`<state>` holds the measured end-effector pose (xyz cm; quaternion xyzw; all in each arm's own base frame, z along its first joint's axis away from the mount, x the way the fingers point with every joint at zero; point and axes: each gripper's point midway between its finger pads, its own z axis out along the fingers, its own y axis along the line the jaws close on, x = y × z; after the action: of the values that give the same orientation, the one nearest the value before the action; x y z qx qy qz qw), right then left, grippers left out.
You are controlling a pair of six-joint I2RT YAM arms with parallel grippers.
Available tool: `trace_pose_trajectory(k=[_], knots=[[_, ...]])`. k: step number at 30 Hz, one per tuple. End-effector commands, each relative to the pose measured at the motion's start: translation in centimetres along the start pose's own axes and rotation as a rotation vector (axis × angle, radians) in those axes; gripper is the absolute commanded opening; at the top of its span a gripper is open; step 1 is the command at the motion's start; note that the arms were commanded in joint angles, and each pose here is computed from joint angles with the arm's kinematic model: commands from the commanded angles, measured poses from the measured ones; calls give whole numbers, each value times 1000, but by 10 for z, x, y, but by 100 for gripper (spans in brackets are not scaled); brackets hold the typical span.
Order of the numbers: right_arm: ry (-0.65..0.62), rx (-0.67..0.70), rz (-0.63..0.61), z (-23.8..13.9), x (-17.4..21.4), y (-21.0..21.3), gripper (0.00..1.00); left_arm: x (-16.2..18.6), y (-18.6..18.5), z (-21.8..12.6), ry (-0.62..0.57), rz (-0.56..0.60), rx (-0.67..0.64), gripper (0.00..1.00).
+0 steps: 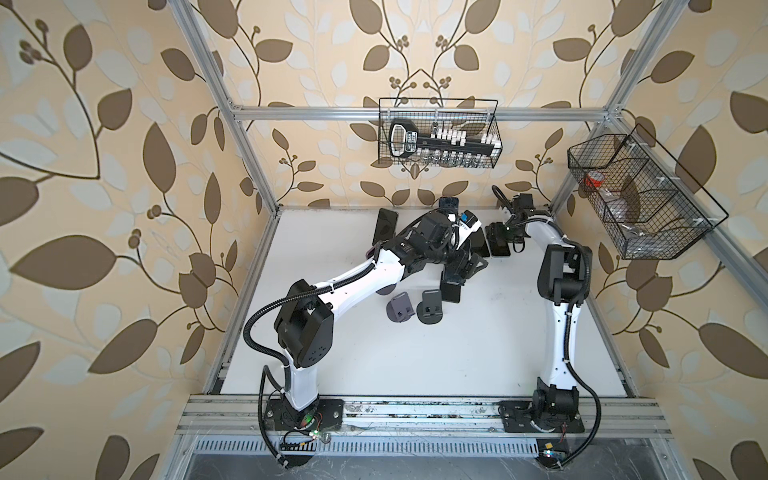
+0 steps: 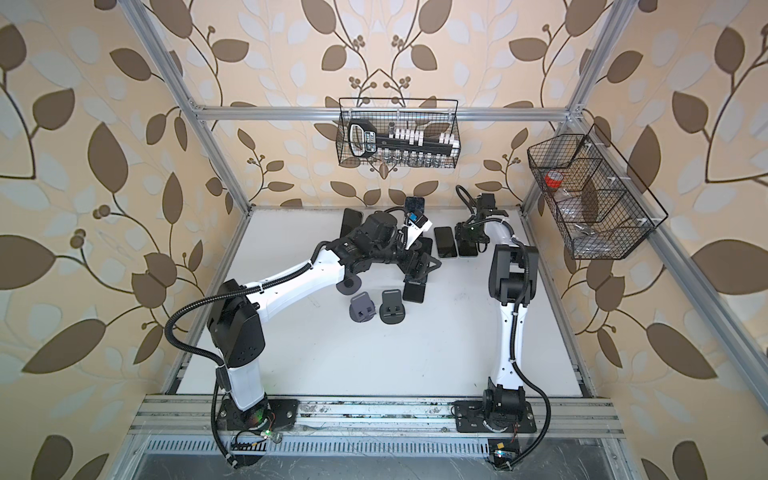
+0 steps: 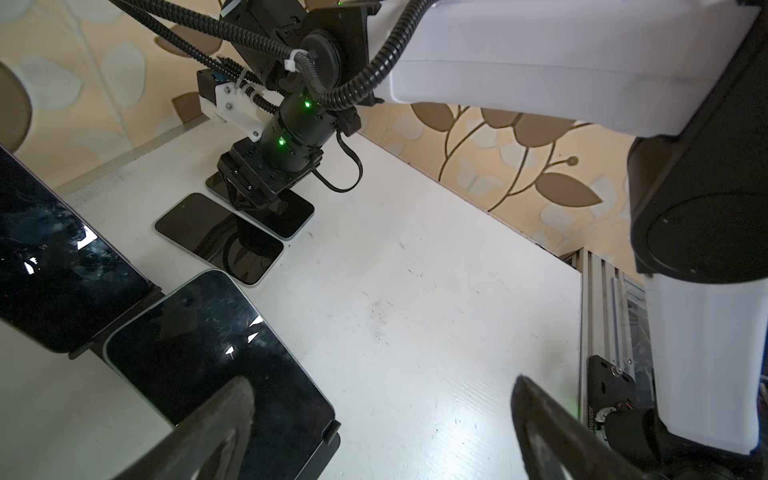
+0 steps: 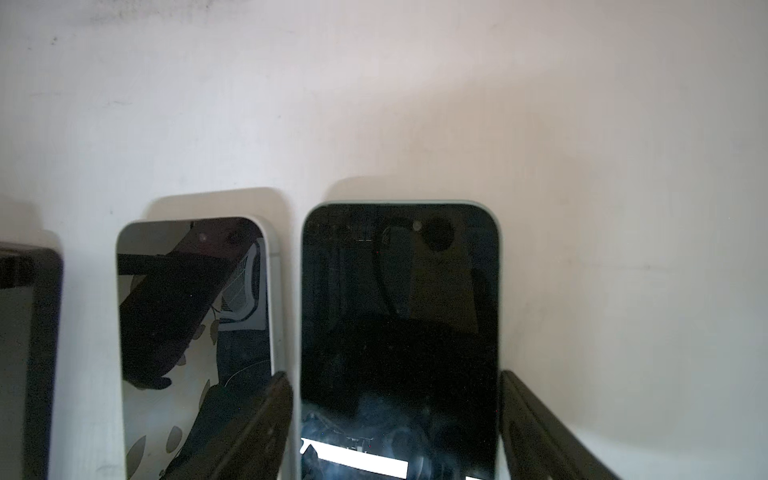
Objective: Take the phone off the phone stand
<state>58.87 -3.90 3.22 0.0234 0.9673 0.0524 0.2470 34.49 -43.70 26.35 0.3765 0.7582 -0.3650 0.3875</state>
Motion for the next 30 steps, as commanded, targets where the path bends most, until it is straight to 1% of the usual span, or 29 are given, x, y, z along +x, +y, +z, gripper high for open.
trace_pose_trajectory(k=[1,5,11,17,25,30], knots=[[97,-48,13,2,29,9,78,-21,-14,-16,-62,30,16,97],[90,-51,14,-1,26,10,78,-22,-14,-17,-64,30,15,97],[77,-19,20,-6,21,4,78,-22,-14,-17,-64,30,15,97],[47,-12,25,-14,11,4,80,-22,-13,-17,-63,36,12,97],[-27,15,63,-38,-7,3,90,-23,-13,-18,-63,48,4,97],[-92,-1,86,-59,-18,8,92,-25,-14,-22,-70,47,-1,97]])
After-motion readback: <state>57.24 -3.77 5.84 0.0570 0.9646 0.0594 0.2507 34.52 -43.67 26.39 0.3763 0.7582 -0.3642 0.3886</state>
